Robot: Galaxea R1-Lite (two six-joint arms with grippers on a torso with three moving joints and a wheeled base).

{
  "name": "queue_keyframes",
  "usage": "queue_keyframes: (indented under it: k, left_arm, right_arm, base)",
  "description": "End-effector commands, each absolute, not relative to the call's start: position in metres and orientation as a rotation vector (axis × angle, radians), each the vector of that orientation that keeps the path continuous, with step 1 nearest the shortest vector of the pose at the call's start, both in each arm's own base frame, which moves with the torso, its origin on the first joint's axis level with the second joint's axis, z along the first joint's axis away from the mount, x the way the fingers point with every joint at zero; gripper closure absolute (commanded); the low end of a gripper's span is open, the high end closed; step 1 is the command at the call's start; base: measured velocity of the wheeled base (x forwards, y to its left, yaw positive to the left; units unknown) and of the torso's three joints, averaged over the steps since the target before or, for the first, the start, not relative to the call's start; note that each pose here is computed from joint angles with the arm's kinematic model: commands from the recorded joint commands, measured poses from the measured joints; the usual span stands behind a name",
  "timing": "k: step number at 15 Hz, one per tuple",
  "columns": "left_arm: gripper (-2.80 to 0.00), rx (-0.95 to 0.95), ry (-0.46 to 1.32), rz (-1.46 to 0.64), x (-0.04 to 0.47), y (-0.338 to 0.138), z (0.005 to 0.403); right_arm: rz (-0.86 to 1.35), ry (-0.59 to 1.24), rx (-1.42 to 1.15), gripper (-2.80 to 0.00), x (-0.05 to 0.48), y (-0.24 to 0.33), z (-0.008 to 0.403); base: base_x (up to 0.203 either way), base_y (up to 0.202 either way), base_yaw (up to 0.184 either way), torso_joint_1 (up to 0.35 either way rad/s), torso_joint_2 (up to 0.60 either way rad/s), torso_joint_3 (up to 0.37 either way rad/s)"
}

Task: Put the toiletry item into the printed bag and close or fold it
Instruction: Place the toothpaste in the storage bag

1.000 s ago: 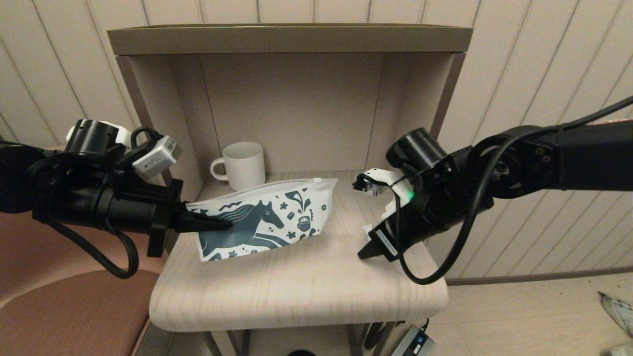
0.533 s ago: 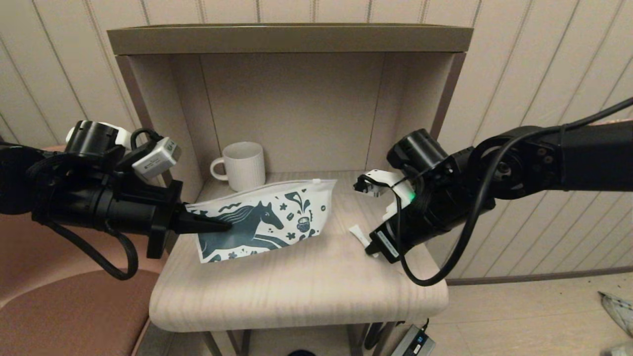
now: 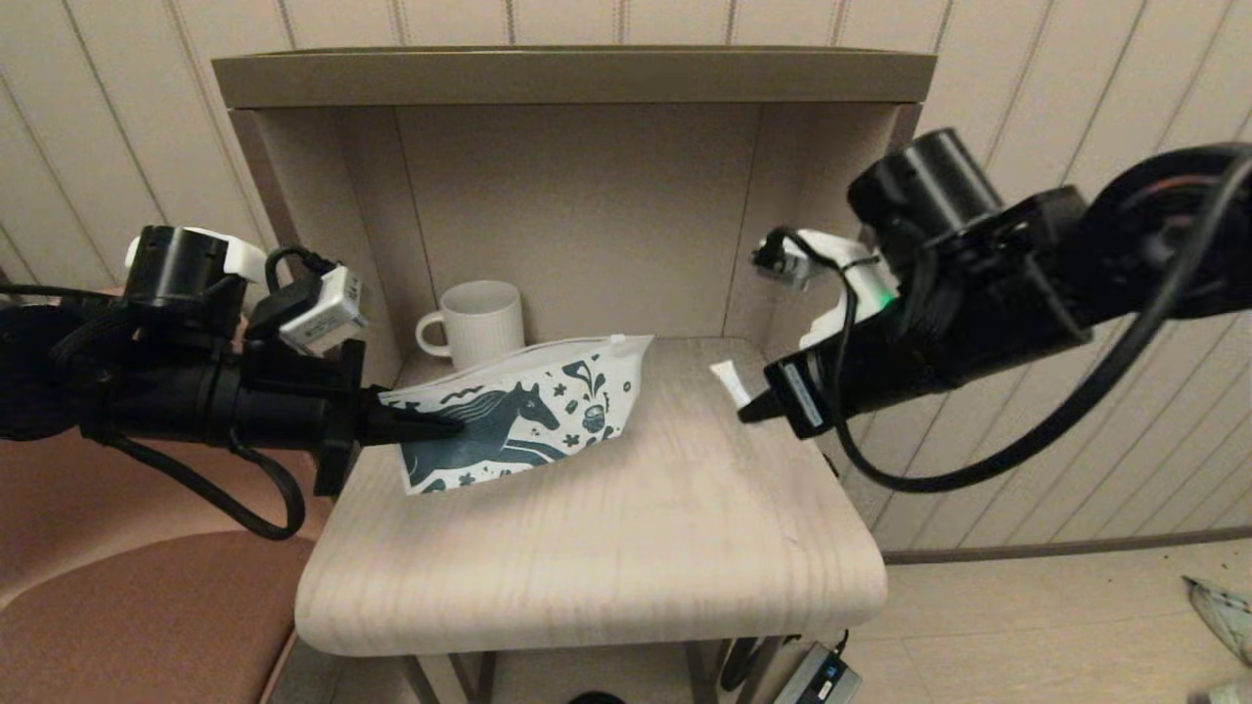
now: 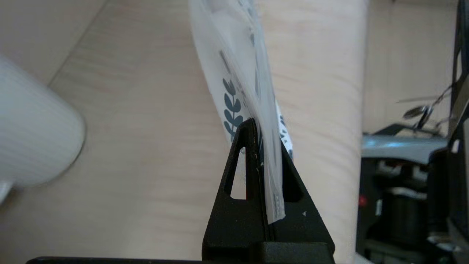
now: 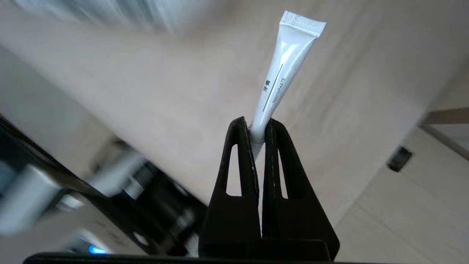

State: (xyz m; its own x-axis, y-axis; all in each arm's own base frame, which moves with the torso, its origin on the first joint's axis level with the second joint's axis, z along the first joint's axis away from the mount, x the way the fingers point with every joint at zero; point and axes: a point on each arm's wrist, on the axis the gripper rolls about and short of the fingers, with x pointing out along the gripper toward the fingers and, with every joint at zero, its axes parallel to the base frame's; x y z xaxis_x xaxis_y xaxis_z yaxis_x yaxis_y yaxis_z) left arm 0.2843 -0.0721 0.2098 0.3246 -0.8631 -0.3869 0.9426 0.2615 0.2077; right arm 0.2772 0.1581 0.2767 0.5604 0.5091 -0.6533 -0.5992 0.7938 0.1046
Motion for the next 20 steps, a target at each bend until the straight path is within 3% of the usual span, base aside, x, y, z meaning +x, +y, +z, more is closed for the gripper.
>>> queue_keyframes:
  k: [1,8,13,20]
  left_arm:
    - [0.00,0.483,0.195,-1.252,0.278,-0.087,0.213]
    - [0.00,0.850,0.148,-1.066,0.255,-0.126,0.228]
    - [0.00,0.925,0.117,-1.034,0.233,-0.135,0.236]
    - [0.00,0.940,0.117,-1.059,0.231,-0.145,0.230]
  right_arm:
    - [0.658,0.654,-0.074,0.00,0.259,0.152,0.310]
    - [0.822,0.824,0.068,0.00,0.223,0.183,0.333]
    - [0.870,1.016,0.141,0.00,0.237,0.201,0.310]
    - [1.023,1.093,0.270,0.00,0.242,0.201,0.309]
  base:
    - [0.000,0.000,0.000,0.000,0.00,0.000]
    - [0.000,0.000,0.000,0.000,0.00,0.000]
    - [0.000,0.000,0.000,0.000,0.00,0.000]
    - [0.000,0.000,0.000,0.000,0.00,0.000]
